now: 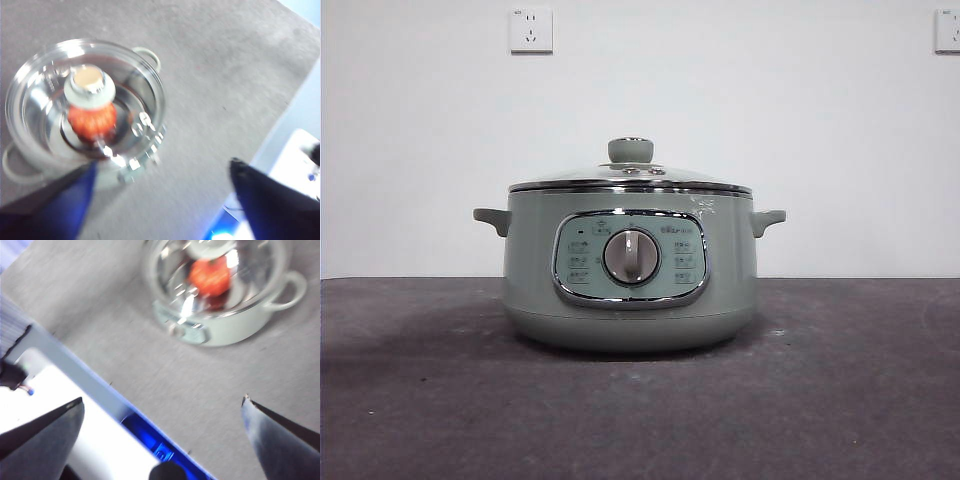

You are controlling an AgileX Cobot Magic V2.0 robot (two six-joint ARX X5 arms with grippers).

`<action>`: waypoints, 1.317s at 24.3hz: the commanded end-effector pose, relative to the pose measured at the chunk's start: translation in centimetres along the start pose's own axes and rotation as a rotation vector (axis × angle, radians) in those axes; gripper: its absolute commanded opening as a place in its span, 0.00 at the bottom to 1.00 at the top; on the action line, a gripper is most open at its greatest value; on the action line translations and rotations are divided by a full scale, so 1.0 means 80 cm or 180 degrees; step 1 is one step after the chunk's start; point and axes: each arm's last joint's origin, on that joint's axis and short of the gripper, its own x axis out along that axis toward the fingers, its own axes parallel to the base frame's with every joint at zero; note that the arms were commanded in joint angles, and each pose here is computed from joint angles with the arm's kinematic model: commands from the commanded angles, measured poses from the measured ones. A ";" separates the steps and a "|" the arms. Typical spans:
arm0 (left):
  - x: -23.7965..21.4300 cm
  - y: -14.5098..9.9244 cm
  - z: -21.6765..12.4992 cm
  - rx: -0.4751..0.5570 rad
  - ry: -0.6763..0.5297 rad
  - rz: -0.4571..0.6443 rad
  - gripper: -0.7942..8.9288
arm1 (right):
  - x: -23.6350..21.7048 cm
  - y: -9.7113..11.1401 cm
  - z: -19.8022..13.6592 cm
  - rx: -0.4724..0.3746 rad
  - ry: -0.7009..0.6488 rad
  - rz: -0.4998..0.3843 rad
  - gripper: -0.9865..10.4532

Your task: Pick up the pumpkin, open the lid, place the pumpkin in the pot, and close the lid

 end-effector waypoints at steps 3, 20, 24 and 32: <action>-0.021 -0.011 -0.014 0.0072 0.0064 -0.0025 0.07 | 0.013 -0.002 0.005 -0.0114 0.0158 0.0012 0.10; -0.027 -0.013 -0.018 0.0086 0.0093 0.0001 0.08 | 0.017 -0.003 0.010 -0.0057 0.0106 -0.0002 0.09; -0.027 -0.013 -0.018 0.0086 0.0093 0.0000 0.08 | 0.017 -0.003 0.010 -0.0057 0.0106 -0.0002 0.09; -0.027 -0.013 -0.018 0.0086 0.0093 0.0001 0.08 | 0.017 -0.003 0.010 -0.0057 0.0106 -0.0002 0.09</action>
